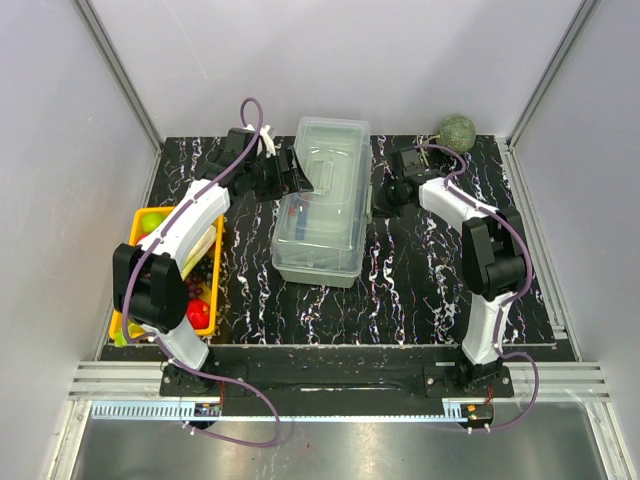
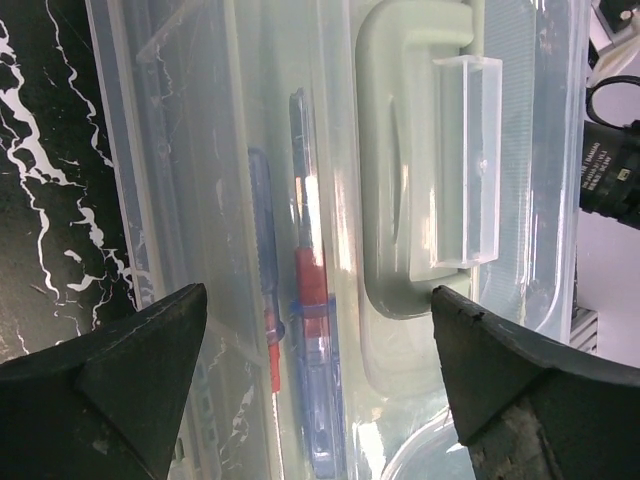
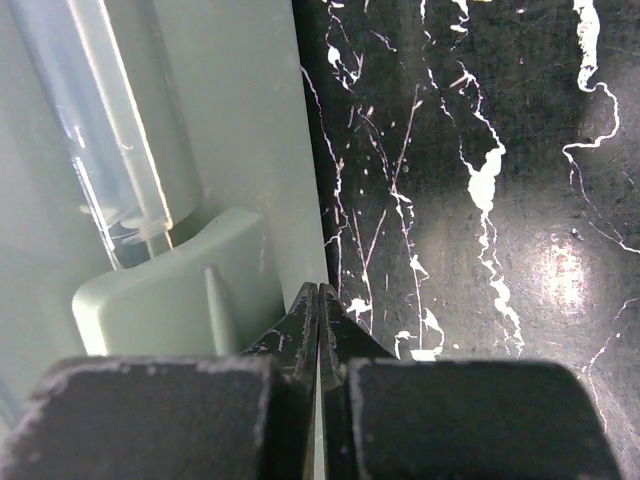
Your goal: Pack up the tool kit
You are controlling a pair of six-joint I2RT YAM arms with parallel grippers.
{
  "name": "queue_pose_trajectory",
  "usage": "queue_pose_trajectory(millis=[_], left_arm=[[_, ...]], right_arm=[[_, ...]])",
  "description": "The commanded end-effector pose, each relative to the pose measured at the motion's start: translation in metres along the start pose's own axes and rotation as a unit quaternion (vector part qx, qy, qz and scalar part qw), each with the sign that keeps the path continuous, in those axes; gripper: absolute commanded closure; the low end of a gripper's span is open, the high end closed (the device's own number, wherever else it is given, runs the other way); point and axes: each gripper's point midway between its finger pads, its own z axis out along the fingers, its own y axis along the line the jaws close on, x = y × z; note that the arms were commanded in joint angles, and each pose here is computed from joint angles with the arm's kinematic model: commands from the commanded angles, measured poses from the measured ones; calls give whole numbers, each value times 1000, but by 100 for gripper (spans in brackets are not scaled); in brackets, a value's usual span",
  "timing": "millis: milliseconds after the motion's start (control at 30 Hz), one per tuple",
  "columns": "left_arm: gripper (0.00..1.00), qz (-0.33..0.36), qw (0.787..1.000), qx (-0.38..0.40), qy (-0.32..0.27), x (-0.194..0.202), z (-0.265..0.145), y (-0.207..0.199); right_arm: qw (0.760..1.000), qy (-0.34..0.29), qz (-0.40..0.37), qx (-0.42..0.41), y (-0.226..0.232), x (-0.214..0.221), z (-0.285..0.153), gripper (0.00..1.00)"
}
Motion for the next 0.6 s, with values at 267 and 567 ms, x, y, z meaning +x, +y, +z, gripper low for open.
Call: queue_pose_trajectory(millis=[267, 567], left_arm=[[10, -77, 972, 139, 171, 98, 30, -23], [12, -83, 971, 146, 171, 101, 31, -23]], right_arm=[[975, -25, -32, -217, 93, -4, -11, 100], [968, -28, -13, -250, 99, 0, -11, 100]])
